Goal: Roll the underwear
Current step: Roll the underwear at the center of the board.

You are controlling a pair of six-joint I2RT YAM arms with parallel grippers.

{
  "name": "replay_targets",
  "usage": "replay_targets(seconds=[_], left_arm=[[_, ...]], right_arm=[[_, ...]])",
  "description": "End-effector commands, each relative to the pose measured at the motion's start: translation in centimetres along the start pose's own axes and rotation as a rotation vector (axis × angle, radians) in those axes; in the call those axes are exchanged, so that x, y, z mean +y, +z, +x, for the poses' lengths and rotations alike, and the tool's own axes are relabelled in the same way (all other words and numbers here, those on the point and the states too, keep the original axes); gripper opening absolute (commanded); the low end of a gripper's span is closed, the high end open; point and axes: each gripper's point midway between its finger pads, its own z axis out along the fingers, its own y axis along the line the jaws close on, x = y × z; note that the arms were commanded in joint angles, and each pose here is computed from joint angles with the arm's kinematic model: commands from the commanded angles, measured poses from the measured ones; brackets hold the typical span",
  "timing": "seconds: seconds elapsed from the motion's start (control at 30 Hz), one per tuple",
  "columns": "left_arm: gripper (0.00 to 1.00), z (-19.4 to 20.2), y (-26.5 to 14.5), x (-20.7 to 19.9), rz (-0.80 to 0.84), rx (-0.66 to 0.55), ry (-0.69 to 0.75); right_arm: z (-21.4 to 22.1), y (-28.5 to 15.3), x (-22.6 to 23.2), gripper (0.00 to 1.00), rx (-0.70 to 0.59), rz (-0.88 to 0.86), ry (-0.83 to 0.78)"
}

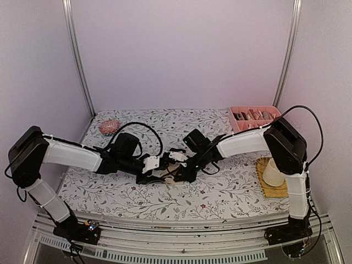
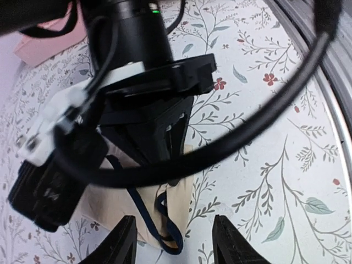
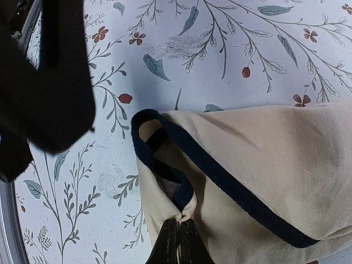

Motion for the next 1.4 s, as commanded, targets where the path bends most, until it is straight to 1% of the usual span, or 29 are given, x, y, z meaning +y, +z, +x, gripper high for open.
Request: replay_targets(seconds=[0.0, 0.1, 0.23, 0.4, 0.57, 0.87, 1.0, 1.17, 1.23, 1.37], left_arm=[[0.49, 0.5, 1.1, -0.6, -0.144, 0.057, 0.306], [0.44, 1.3, 2.2, -1.3, -0.188, 0.104, 0.428], [0.36, 2.0, 2.7, -0.9, -0.212, 0.133, 0.483], [0.36, 3.1, 3.3, -0.8, -0.255, 0.187, 0.589], [0.36, 4.1, 3.8, -1.5, -0.249, 0.219, 0.656], [0.40, 4.5, 4.0, -2.6, -0.265, 0.220, 0.748], [0.39, 4.8, 4.2, -3.3, -0.240, 0.225, 0.787], [0.31, 6.3, 5.0, -3.5, -0.194, 0.288, 0.800], [0.25, 6.6, 5.2, -3.5, -0.185, 0.304, 0.796], [0.22, 7.4, 5.5, -3.2, -0.189, 0.337, 0.785]], right_arm=[[2.4, 1.0, 0.6, 0.03, 0.086, -0.107, 0.112], [2.3, 1.0, 0.4, 0.02, 0.091, -0.130, 0.142], [2.2, 0.9, 0.5, 0.02, 0.090, -0.142, 0.148], [2.3, 0.8, 0.6, 0.02, 0.092, -0.149, 0.148], [2.1, 0.8, 0.6, 0.02, 0.090, -0.153, 0.144], [2.5, 0.9, 0.2, 0.02, 0.095, -0.162, 0.158], [2.5, 0.9, 0.1, 0.02, 0.094, -0.160, 0.159], [2.5, 0.9, 0.2, 0.02, 0.098, -0.163, 0.160], [2.5, 0.9, 0.2, 0.02, 0.098, -0.166, 0.161], [2.5, 0.8, 0.4, 0.02, 0.099, -0.171, 0.159]])
